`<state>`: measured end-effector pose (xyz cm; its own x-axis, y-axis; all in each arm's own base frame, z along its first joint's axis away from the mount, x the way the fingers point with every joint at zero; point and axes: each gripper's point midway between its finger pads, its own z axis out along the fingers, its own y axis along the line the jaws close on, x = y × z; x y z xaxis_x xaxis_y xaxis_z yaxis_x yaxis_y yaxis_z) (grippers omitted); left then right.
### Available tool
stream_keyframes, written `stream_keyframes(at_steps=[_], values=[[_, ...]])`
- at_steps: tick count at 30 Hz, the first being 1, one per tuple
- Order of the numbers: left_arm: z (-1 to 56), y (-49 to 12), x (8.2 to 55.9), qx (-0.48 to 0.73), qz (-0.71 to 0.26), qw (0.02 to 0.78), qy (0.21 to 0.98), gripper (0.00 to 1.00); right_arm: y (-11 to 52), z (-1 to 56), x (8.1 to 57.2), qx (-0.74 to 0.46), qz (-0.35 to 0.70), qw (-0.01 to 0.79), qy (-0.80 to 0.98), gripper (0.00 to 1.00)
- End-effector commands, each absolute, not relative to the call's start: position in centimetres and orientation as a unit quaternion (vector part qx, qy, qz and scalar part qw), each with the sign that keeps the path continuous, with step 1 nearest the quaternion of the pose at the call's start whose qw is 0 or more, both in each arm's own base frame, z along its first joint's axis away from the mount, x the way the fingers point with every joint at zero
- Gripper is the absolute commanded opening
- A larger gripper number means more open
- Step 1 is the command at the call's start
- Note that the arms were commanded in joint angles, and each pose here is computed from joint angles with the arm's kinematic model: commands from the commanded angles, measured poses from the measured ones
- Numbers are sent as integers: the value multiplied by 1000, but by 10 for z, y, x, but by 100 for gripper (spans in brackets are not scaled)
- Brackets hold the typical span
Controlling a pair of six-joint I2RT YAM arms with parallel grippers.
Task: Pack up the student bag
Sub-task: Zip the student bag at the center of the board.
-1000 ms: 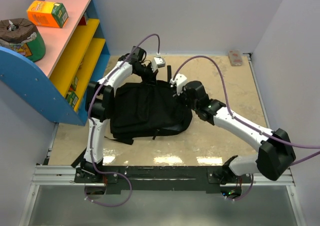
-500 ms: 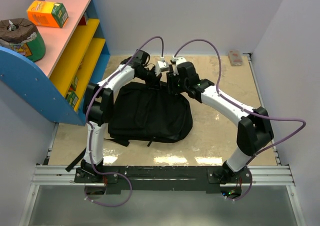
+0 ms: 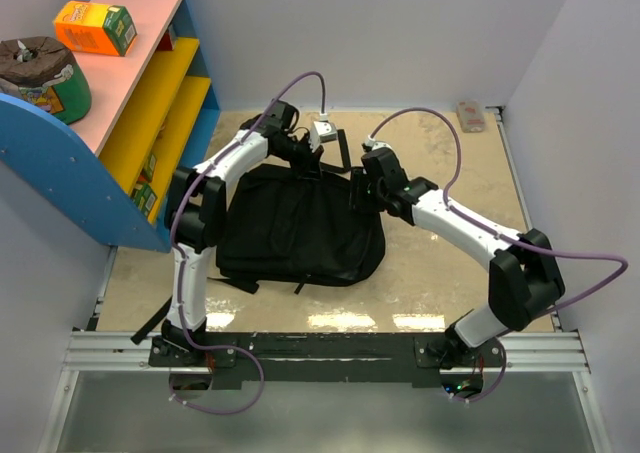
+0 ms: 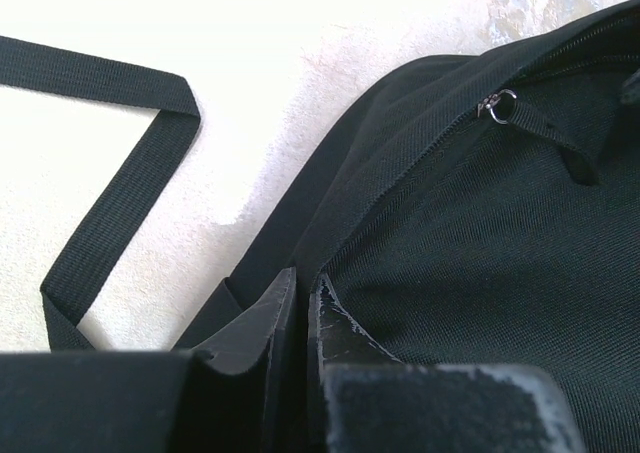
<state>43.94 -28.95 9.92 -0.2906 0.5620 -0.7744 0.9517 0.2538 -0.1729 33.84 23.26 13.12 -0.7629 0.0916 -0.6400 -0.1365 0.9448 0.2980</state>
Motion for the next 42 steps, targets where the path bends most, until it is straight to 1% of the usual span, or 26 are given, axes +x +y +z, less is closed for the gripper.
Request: stream_keyframes(at_steps=[1, 3, 8, 11, 13, 16, 17, 19, 20, 21, 22, 23, 24, 26, 28, 29, 32, 33, 34, 36, 38, 39, 42], values=[[142, -292, 429, 518, -345, 327, 711, 9, 231, 136, 355, 36, 150, 372, 915, 44], [141, -292, 426, 518, -346, 325, 711, 9, 233, 140, 365, 43, 148, 384, 911, 44], [142, -290, 422, 519, -345, 324, 712, 9, 250, 119, 376, 30, 129, 373, 918, 43], [141, -289, 420, 518, -346, 322, 713, 9, 253, 117, 378, 30, 110, 380, 918, 41], [140, -288, 418, 517, -348, 319, 714, 9, 255, 118, 379, 30, 107, 385, 916, 38], [141, -287, 415, 516, -350, 316, 715, 8, 252, 119, 381, 39, 102, 393, 913, 26], [141, -286, 413, 515, -351, 313, 717, 8, 252, 120, 382, 40, 102, 394, 912, 17], [145, -286, 409, 513, -356, 312, 716, 8, 251, 117, 382, 41, 98, 393, 914, 9], [144, -285, 406, 512, -358, 308, 718, 8, 249, 114, 382, 40, 91, 392, 915, 3], [144, -284, 401, 510, -362, 300, 720, 8, 248, 112, 381, 41, 88, 391, 915, 0], [149, -284, 397, 512, -366, 300, 717, 10, 246, 112, 381, 40, 84, 393, 915, 0], [151, -282, 394, 514, -368, 297, 716, 25, 244, 111, 382, 41, 79, 394, 915, 0], [152, -280, 386, 521, -372, 289, 712, 32, 240, 108, 379, 40, 72, 393, 916, 0], [167, -283, 380, 530, -383, 297, 696, 43, 236, 106, 377, 39, 65, 395, 916, 0], [176, -286, 376, 545, -393, 302, 676, 50, 230, 103, 374, 41, 59, 396, 915, 0], [185, -292, 377, 554, -393, 311, 665, 54, 232, 105, 375, 42, 65, 401, 913, 0], [188, -310, 377, 584, -400, 313, 633, 62, 233, 108, 374, 41, 76, 410, 908, 0], [175, -314, 376, 599, -404, 303, 622, 63, 233, 109, 373, 38, 77, 411, 908, 0], [177, -322, 377, 607, -406, 307, 610, 65, 233, 112, 374, 39, 79, 415, 905, 0], [158, -330, 384, 613, -411, 299, 605, 65, 233, 114, 372, 37, 84, 418, 904, 0], [158, -336, 391, 617, -417, 303, 594, 66, 233, 117, 370, 37, 93, 421, 902, 0], [145, -336, 388, 620, -426, 289, 592, 66, 234, 117, 369, 36, 98, 420, 901, 0], [136, -334, 384, 637, -428, 280, 577, 68, 236, 118, 366, 32, 106, 417, 902, 0]])
